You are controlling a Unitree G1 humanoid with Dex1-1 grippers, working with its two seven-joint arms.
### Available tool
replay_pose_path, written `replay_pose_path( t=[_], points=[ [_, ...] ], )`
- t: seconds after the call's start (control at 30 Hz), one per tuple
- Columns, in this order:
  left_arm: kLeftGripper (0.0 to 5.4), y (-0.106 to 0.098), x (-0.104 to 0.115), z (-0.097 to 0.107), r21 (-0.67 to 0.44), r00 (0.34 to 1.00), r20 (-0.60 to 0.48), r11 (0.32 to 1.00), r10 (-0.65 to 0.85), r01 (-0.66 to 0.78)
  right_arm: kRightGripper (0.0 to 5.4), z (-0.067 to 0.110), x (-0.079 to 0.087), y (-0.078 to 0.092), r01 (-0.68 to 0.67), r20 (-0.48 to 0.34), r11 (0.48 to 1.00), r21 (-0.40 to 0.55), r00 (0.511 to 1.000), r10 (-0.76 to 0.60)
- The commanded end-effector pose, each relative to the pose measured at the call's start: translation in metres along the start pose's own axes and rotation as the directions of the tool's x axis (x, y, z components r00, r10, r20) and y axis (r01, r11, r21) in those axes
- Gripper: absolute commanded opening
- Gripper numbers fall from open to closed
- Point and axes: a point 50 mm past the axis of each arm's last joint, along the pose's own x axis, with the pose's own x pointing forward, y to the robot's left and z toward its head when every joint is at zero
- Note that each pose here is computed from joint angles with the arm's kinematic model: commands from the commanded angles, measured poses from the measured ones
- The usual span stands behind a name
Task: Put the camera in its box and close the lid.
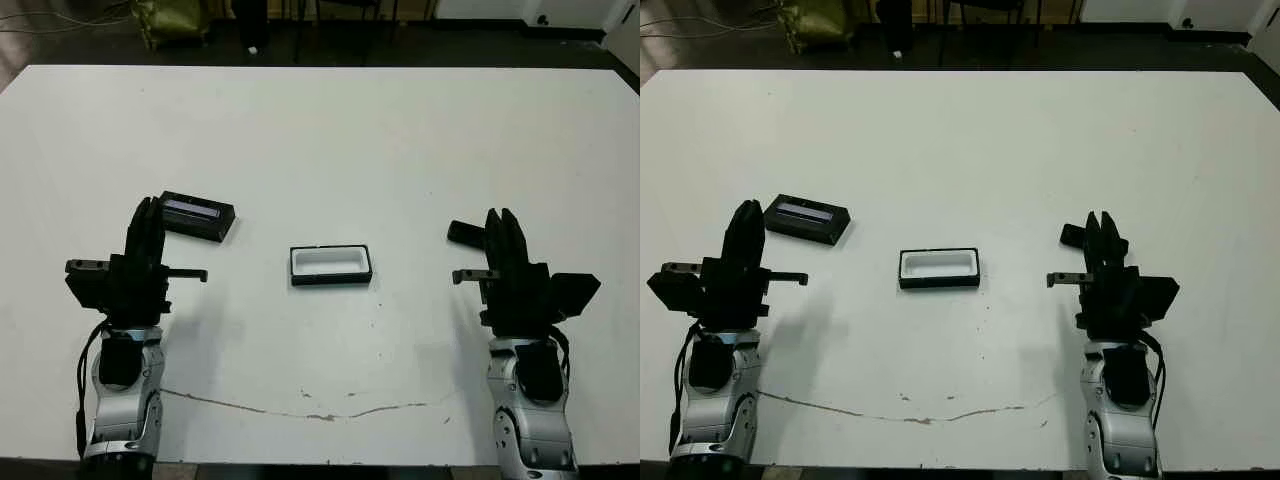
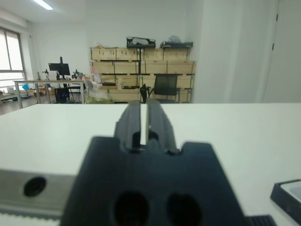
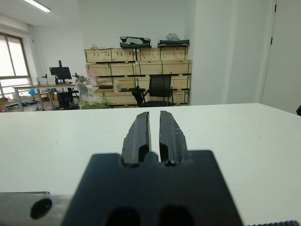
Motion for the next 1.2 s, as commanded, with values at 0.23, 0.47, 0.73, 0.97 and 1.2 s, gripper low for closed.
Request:
replay_pose_path(
  t=[0.23,0.47,0.73,0.97,1.2],
  points=[
    [0.0,0.002,-0.005,-0.003,0.017,0.999,-0.039,1.0,-0.018,0.019,0.01,-0.008,-0.005,-0.004,0.011,-0.041,1.0,-0.02,0.999,-0.011],
    [0.0,0.002,-0.004,-0.003,0.024,0.999,-0.024,0.999,-0.022,0.022,0.01,-0.006,-0.003,-0.009,-0.019,-0.049,0.999,-0.028,0.999,0.018],
    [0.0,0.005,-0.004,0.001,0.04,1.0,-0.018,0.999,-0.014,0.015,0.01,0.014,0.014,-0.031,-0.065,-0.02,0.99,-0.128,0.998,0.063],
    [0.0,0.014,0.009,0.007,0.054,0.999,0.013,0.998,-0.033,0.032,0.01,0.033,0.03,-0.054,-0.037,0.012,0.974,-0.223,0.999,0.04],
    [0.0,0.02,0.031,0.023,0.096,0.998,0.053,0.995,-0.037,0.032,0.01,0.044,0.043,-0.07,-0.01,0.039,0.964,-0.265,0.999,0.021]
  ],
)
